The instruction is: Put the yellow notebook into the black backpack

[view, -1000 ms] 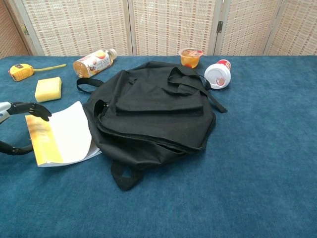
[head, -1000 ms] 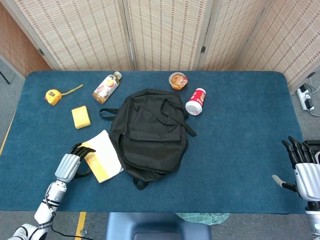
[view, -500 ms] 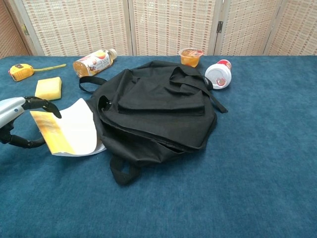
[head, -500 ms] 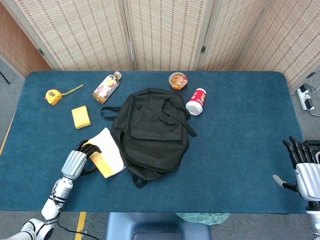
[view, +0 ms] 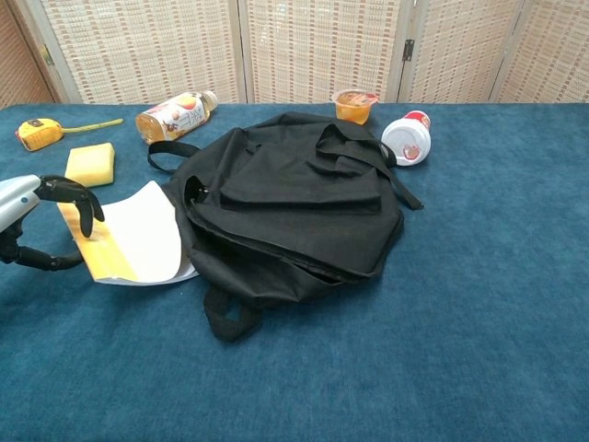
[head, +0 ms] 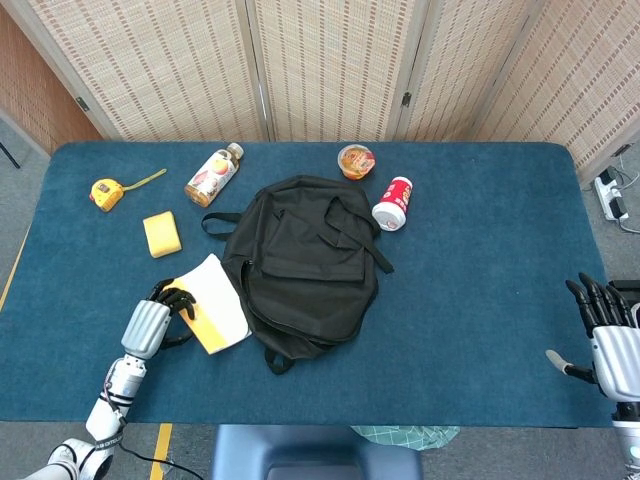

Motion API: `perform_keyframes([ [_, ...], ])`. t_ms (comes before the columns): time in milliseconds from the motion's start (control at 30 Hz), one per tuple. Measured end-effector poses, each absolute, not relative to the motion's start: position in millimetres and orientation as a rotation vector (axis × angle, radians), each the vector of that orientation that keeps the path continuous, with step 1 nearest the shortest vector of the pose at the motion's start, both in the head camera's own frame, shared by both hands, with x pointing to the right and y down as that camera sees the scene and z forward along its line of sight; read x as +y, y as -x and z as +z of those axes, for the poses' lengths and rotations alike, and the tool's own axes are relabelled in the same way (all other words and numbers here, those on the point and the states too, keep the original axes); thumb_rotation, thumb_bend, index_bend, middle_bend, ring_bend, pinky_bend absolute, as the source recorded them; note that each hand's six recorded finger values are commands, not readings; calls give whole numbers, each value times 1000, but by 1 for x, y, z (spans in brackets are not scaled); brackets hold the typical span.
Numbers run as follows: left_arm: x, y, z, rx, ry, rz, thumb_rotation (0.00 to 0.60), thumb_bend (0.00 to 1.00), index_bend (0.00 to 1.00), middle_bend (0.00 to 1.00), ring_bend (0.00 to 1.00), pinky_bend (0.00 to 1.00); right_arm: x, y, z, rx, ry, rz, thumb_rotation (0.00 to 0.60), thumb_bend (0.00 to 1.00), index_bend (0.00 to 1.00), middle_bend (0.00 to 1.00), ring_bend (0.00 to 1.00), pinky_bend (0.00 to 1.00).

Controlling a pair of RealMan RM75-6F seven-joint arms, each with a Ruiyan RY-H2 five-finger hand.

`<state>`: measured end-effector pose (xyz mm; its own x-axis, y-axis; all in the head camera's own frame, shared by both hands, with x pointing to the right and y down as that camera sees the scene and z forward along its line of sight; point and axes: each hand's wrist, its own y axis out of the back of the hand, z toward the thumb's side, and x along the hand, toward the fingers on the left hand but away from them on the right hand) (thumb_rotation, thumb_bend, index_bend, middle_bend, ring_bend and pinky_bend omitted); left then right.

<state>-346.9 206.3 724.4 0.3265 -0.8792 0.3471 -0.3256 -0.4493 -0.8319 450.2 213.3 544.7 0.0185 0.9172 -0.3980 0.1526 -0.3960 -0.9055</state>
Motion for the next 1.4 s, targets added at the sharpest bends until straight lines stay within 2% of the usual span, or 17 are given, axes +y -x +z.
perform_keyframes([
  [467, 211, 349, 724, 1049, 1929, -1081, 600, 491, 643, 466, 360, 190, 213, -448, 543, -1108, 1627, 1426, 600, 70, 0, 38, 53, 25],
  [567, 211, 352, 720, 1056, 1915, -1070, 600, 529, 653, 476, 369, 193, 212, -444, 543, -1099, 1635, 1417, 600, 70, 0, 38, 54, 25],
  [767, 212, 363, 705, 1050, 1844, -1036, 600, 538, 666, 494, 380, 197, 207, -427, 544, -1083, 1699, 1347, 600, 70, 7, 59, 86, 25],
  [833, 213, 367, 698, 1048, 1816, -1020, 600, 541, 670, 498, 383, 197, 206, -415, 547, -1066, 1755, 1307, 600, 99, 22, 66, 93, 25],
  [1000, 215, 375, 682, 1046, 1760, -979, 600, 549, 676, 506, 390, 197, 202, -378, 560, -977, 1898, 1216, 600, 262, 82, 94, 109, 25],
  [1400, 206, 390, 644, 1094, 1643, -874, 600, 545, 682, 510, 392, 197, 195, -262, 611, -736, 2214, 1048, 600, 271, 174, 126, 118, 25],
])
